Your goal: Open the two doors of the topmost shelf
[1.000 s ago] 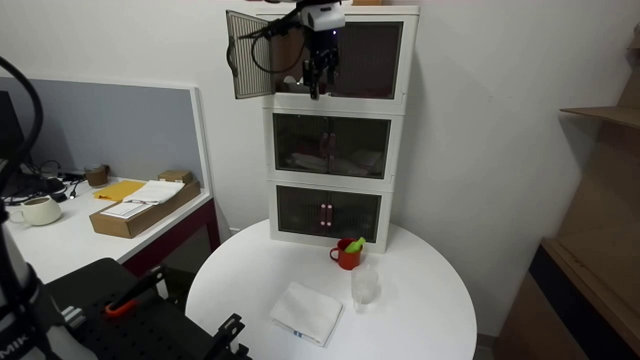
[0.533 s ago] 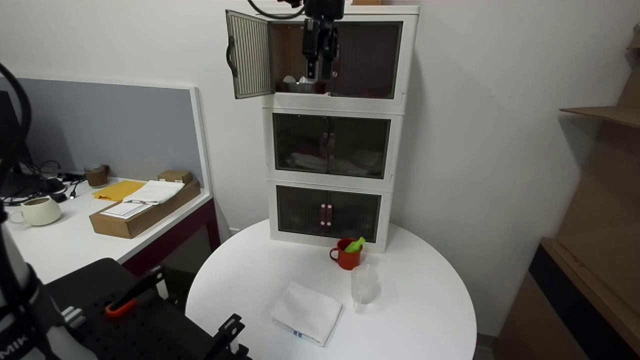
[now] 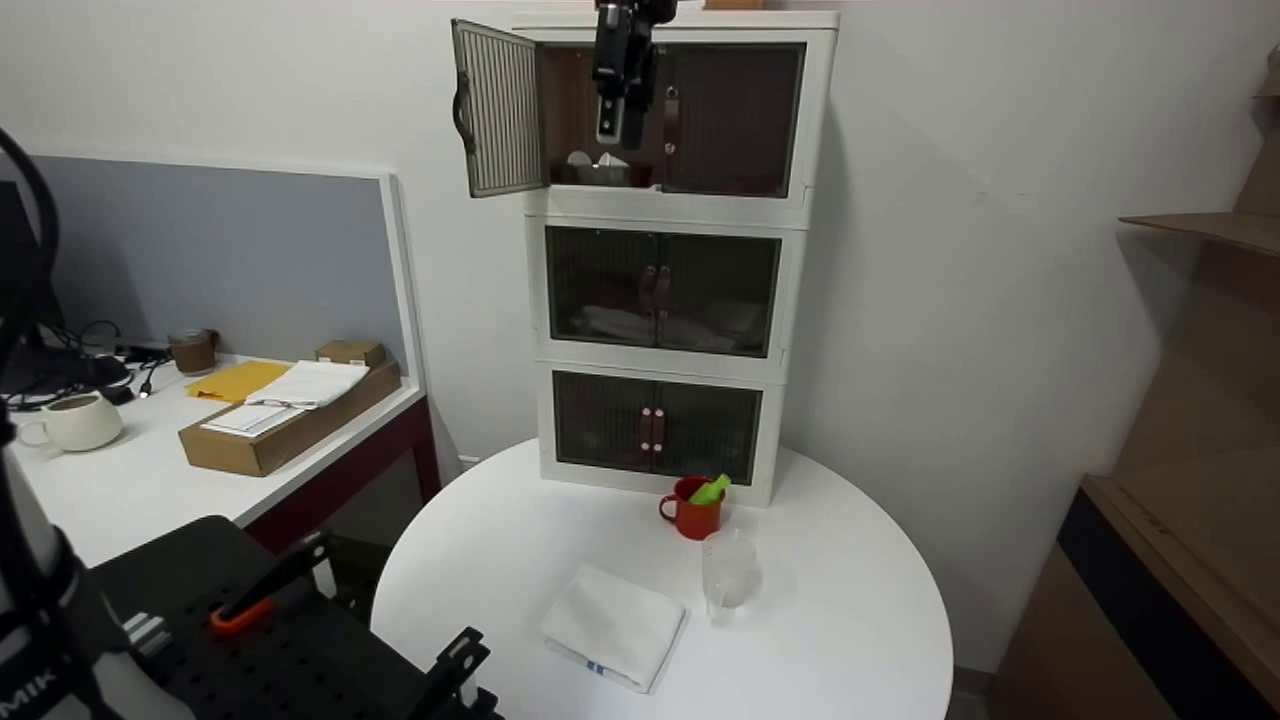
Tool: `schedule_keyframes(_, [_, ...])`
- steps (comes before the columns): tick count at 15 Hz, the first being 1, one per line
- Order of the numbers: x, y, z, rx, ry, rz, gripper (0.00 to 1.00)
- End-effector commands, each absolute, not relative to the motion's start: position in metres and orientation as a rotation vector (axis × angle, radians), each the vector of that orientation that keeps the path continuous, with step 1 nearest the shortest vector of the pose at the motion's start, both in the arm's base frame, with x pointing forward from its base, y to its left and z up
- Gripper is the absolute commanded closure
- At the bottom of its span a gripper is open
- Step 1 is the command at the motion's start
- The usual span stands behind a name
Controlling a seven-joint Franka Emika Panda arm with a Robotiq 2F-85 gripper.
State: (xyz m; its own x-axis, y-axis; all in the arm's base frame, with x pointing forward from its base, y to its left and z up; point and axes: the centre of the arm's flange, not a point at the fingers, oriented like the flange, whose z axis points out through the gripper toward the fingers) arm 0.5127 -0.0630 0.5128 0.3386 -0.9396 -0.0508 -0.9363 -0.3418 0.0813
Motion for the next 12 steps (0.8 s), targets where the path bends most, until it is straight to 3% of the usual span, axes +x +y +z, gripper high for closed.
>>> schedule_keyframes(1, [0.516,-0.035,0.503,2.686,-1.52,-0.223,0.0])
schedule_keyframes(12, [0.496,0.018,0.549,2.863,-0.689,-0.446,0.0])
